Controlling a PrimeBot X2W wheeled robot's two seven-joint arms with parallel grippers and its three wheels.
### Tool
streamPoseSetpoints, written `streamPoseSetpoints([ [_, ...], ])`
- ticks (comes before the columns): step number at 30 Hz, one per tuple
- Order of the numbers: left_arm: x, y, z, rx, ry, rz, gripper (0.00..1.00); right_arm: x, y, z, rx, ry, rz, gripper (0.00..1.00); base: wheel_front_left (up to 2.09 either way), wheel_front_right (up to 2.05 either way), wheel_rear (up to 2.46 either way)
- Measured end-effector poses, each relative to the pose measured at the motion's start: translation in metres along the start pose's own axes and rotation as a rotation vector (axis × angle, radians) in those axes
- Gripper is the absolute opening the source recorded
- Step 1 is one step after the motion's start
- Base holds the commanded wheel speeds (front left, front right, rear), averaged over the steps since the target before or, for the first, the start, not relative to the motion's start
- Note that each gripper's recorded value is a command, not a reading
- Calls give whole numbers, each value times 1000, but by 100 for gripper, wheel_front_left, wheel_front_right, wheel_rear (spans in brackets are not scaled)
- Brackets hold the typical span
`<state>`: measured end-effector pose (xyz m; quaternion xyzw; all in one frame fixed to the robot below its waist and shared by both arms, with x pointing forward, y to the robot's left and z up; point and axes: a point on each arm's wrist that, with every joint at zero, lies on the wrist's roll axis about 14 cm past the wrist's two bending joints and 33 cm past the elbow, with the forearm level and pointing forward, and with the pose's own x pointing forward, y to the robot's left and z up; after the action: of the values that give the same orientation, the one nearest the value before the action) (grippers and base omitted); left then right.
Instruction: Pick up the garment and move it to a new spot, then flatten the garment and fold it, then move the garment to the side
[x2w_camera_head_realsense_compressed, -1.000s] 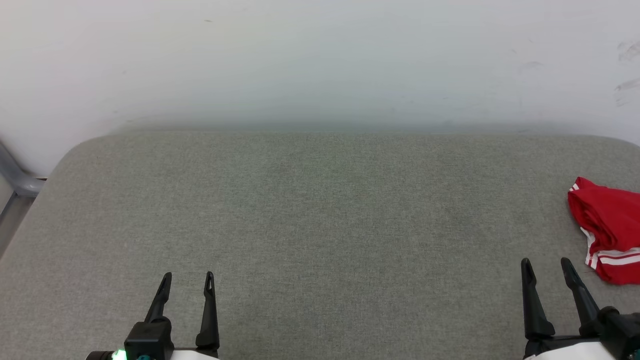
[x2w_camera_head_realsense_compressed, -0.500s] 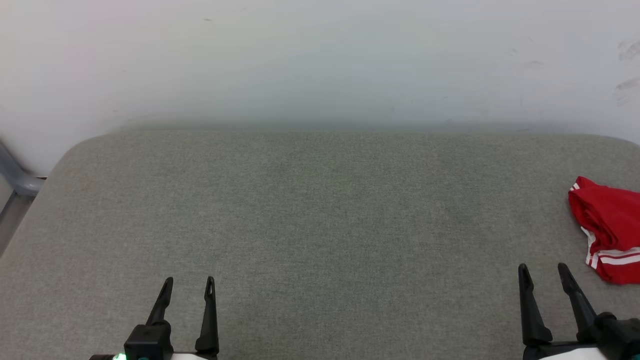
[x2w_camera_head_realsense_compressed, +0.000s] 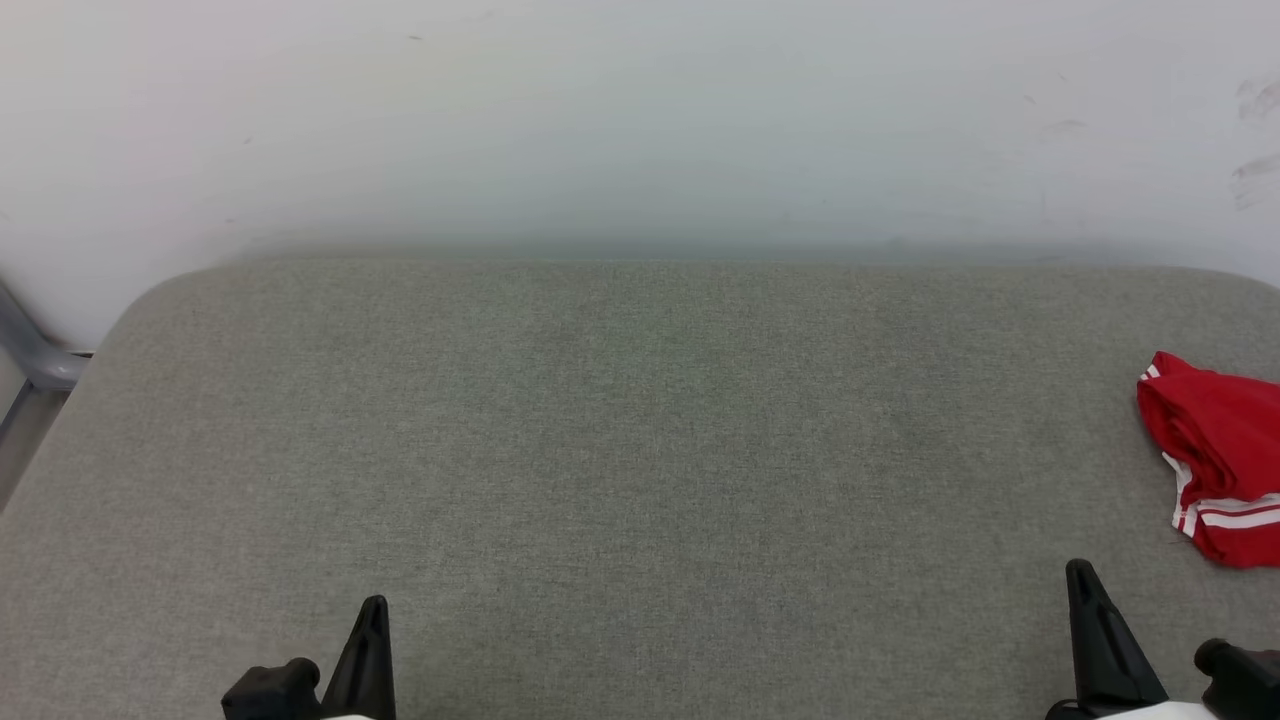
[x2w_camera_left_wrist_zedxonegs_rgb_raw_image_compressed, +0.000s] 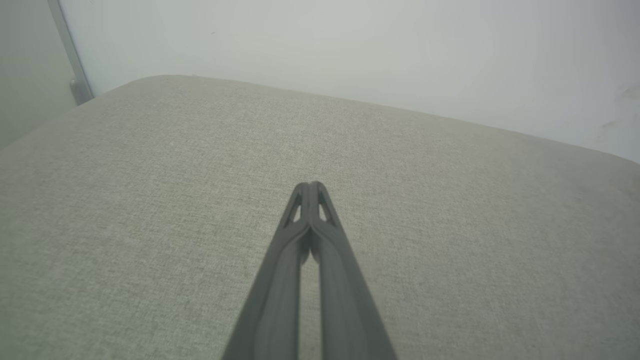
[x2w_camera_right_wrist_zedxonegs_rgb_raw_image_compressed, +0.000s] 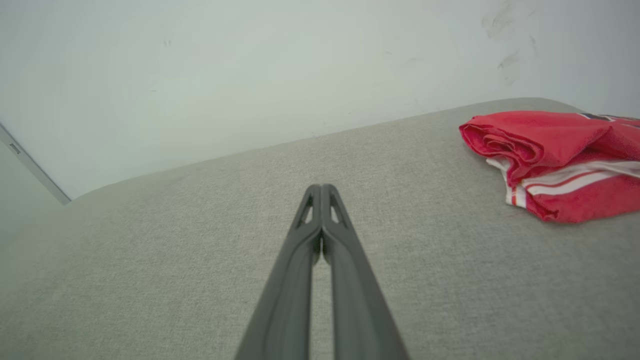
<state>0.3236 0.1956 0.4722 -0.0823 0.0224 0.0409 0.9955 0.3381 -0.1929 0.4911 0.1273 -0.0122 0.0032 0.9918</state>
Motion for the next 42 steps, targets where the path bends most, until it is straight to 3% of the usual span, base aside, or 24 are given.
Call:
streamPoseSetpoints([
  [21, 16, 7, 1, -380, 41, 38, 0, 13, -7, 0, 354, 19, -59, 0, 0, 0, 0],
  [42, 30, 6, 6, -684, 56, 34, 0, 25, -9, 2, 638, 25, -78, 0, 0, 0, 0],
])
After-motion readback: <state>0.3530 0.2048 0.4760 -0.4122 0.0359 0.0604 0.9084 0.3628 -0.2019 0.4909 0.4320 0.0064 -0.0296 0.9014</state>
